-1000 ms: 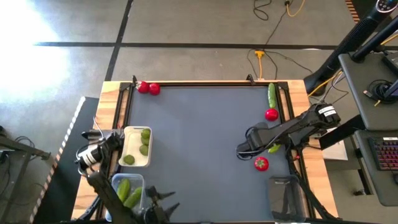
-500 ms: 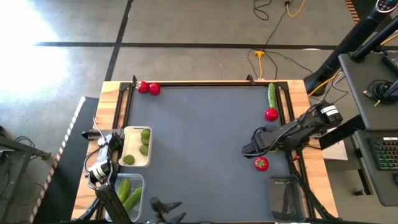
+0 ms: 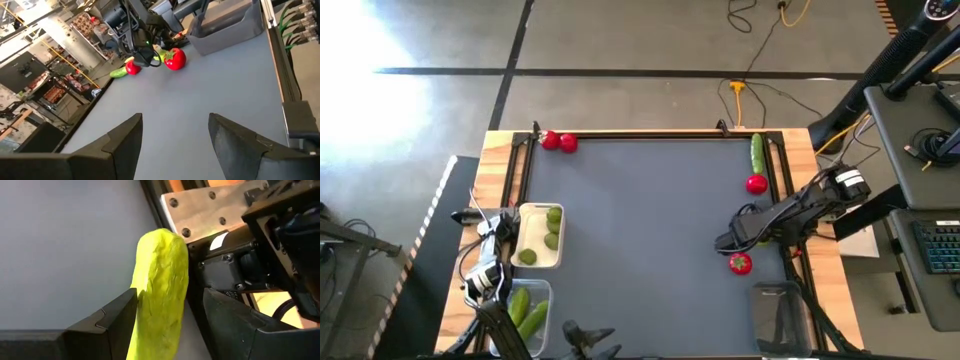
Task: Sort produce into baskets
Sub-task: Put the green cucumber into the transparent bin
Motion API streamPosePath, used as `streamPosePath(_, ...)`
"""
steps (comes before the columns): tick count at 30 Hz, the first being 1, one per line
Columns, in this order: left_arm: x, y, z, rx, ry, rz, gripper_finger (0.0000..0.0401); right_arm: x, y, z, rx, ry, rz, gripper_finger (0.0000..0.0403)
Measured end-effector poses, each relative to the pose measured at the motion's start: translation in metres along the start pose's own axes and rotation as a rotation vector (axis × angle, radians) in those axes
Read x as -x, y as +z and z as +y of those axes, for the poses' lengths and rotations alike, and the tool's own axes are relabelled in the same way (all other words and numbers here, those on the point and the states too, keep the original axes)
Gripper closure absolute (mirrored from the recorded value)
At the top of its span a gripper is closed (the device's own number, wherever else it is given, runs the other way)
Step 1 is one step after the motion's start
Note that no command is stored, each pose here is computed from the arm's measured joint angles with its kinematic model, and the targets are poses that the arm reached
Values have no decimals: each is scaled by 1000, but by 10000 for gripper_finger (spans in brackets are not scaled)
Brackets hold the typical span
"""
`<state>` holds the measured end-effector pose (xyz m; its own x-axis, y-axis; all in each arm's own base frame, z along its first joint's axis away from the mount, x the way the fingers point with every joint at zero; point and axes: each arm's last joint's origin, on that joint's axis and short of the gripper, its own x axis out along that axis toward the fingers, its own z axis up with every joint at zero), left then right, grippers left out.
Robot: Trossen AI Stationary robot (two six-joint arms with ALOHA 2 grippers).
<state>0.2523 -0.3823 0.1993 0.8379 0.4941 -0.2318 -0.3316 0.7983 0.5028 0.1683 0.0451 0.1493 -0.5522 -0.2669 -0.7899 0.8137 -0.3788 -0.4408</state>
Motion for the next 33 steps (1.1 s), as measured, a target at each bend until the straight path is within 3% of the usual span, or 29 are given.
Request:
streamPosePath(9, 1, 2, 1, 7, -3, 0, 191, -9, -7, 6, -107, -37, 3, 181)
streamPosePath(23, 2, 1, 1, 0, -4, 0, 191, -30, -28, 31, -24, -75, -56, 182)
streamPosePath(27, 2, 1, 1, 0, 4, -12, 191, -23, -29, 35, 26, -37, -68, 197)
streamPosePath(33, 1, 1, 2, -17, 7, -13, 191, -1, -30, 49, 98, 132, -133, 251)
